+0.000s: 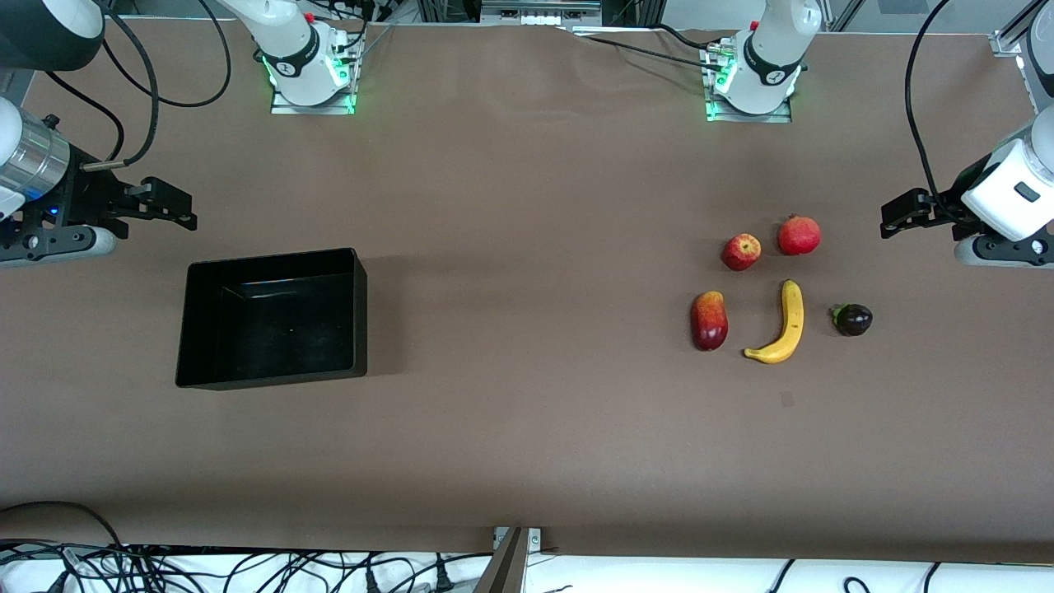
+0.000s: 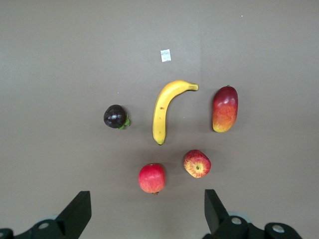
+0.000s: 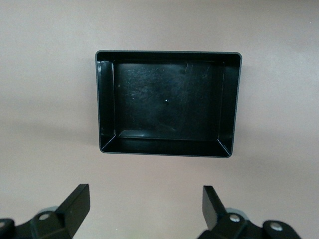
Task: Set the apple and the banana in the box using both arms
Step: 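Reach the right gripper to the rim of the black box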
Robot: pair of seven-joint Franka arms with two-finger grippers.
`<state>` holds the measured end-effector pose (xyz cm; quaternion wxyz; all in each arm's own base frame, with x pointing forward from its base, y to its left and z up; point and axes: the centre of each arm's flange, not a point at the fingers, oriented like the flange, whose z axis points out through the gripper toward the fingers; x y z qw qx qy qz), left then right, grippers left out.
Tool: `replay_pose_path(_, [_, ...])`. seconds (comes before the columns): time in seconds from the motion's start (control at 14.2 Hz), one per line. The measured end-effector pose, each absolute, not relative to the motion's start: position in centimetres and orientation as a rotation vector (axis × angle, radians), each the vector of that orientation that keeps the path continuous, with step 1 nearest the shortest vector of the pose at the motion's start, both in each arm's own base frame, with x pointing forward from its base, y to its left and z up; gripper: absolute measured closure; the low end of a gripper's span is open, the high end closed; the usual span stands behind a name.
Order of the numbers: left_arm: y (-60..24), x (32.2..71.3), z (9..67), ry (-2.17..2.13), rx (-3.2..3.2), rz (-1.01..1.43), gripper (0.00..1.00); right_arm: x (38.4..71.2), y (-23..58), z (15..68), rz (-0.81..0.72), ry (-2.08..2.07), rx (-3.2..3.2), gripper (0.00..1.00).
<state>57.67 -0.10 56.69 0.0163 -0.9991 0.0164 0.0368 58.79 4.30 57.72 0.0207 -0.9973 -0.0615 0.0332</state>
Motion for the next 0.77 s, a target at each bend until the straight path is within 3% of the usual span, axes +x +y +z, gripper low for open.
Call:
replay_pose_path(0.56, [-0.2,57.7,57.3,0.053,-3.107,0.095,0.0,58.9,4.1,57.5,0.109,-0.187,-3.096,0.0])
replay_pose_path(0.77, [-0.4,57.8,57.4,0.057,-3.107,0.093,0.0,60.0,3.3,54.2,0.144,-0.186,-3.154,0.0])
